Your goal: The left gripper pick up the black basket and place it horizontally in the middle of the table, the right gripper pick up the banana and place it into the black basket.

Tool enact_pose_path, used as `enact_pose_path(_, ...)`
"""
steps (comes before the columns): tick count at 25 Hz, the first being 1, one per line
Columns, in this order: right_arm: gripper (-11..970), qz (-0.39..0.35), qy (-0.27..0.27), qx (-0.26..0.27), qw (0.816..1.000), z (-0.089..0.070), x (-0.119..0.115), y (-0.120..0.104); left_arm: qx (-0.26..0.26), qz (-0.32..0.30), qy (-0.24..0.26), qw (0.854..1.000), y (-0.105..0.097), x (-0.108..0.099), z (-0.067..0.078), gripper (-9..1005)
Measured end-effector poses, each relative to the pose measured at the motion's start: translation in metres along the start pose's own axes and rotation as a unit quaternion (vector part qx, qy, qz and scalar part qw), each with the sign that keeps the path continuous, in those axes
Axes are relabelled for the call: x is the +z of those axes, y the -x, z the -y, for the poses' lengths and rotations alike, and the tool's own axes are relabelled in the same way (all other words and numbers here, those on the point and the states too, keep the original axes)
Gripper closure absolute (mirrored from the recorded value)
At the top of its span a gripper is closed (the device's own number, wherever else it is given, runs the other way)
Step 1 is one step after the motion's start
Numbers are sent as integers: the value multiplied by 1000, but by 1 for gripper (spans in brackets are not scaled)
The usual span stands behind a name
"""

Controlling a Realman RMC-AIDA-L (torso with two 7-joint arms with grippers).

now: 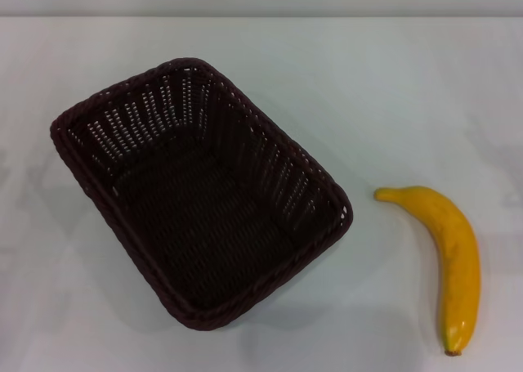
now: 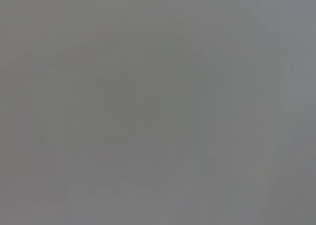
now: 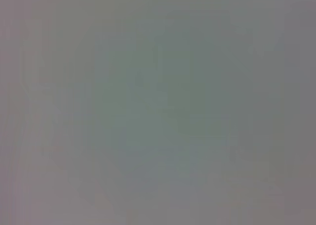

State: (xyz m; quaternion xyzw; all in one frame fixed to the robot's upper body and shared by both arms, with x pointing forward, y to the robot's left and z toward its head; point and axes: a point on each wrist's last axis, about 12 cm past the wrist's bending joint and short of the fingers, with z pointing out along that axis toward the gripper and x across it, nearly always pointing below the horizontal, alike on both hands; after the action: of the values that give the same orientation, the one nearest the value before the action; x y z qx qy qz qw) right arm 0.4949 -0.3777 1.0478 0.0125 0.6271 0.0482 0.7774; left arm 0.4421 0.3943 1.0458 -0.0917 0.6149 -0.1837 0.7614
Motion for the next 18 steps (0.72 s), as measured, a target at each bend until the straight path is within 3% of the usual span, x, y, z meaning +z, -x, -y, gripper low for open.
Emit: enact_pose_path(18,114,-3,2,16,1000,0,-2,-1,-13,-25,-30,999,14,3,-6,121)
